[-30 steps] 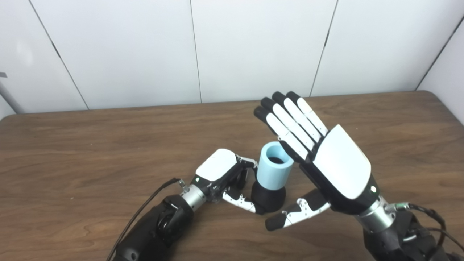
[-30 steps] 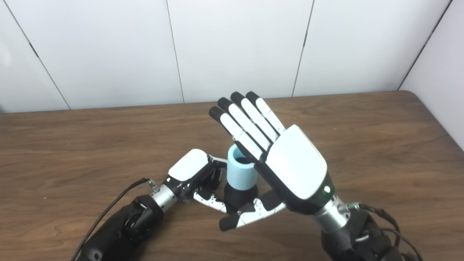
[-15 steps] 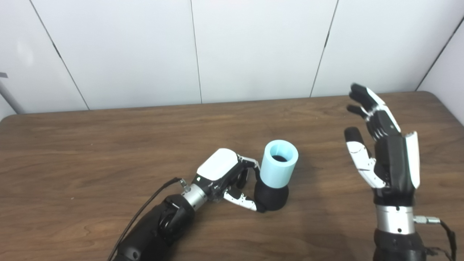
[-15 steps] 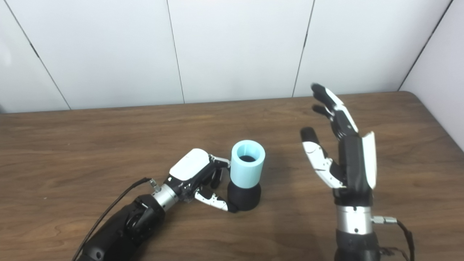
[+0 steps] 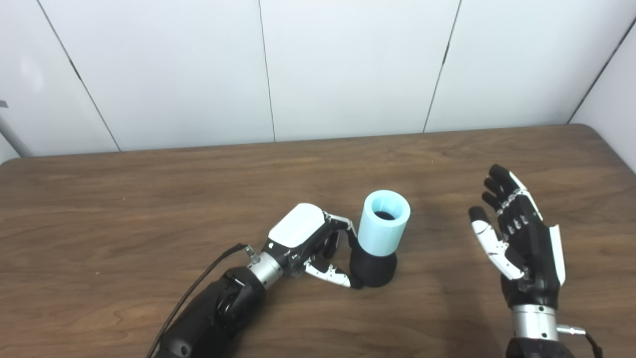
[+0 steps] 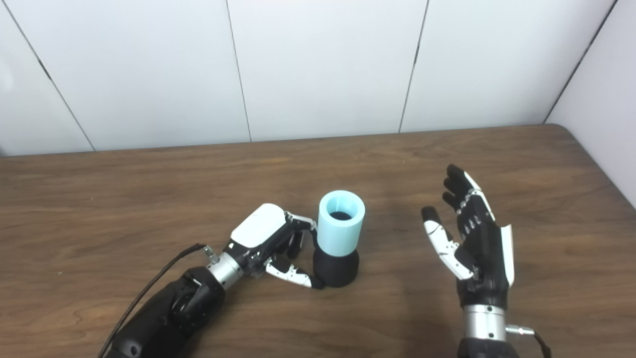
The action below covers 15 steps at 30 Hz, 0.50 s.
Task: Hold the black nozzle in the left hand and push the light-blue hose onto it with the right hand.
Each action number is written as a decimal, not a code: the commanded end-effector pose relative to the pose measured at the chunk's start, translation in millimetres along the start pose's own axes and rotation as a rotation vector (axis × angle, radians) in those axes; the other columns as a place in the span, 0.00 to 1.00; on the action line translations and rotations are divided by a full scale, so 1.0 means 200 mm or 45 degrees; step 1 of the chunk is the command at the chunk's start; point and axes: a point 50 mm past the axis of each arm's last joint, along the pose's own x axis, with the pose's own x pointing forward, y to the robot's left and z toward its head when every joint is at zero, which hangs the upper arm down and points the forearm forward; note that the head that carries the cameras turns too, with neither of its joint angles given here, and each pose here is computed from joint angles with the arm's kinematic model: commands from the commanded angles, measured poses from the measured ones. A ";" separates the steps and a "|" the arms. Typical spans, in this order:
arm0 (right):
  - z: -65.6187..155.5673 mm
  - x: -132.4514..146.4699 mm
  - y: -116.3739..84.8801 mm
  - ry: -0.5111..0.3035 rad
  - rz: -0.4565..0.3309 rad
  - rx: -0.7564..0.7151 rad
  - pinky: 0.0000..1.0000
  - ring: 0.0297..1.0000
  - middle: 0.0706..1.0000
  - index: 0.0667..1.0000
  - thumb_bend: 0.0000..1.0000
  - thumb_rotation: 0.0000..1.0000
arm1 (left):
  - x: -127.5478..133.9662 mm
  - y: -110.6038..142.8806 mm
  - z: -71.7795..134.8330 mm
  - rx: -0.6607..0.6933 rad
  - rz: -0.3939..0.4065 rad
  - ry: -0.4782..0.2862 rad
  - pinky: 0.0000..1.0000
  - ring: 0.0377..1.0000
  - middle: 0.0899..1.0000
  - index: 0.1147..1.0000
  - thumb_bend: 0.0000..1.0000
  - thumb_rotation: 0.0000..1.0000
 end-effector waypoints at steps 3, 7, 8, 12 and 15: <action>0.03 0.02 -0.02 0.066 -0.049 0.065 0.83 0.85 0.84 0.81 0.25 0.00 | -0.54 -0.62 -0.13 -0.160 -0.492 0.394 0.14 0.16 0.19 0.42 0.52 0.04; 0.04 0.02 -0.02 0.104 -0.048 0.094 0.88 0.88 0.86 0.82 0.22 0.00 | -0.54 -0.62 -0.15 -0.159 -0.534 0.431 0.15 0.17 0.21 0.42 0.52 0.04; 0.04 0.02 -0.02 0.106 -0.050 0.094 0.89 0.88 0.86 0.82 0.22 0.00 | -0.54 -0.63 -0.15 -0.154 -0.556 0.449 0.16 0.18 0.22 0.43 0.52 0.04; 0.04 0.02 -0.02 0.105 -0.057 0.094 0.88 0.88 0.86 0.82 0.22 0.00 | -0.54 -0.63 -0.17 -0.119 -0.624 0.513 0.29 0.31 0.33 0.56 0.83 0.01; 0.04 0.02 -0.01 0.109 -0.062 0.105 0.88 0.88 0.85 0.82 0.22 0.00 | -0.55 -0.63 -0.19 -0.042 -0.744 0.563 0.52 0.58 0.59 0.69 0.95 0.05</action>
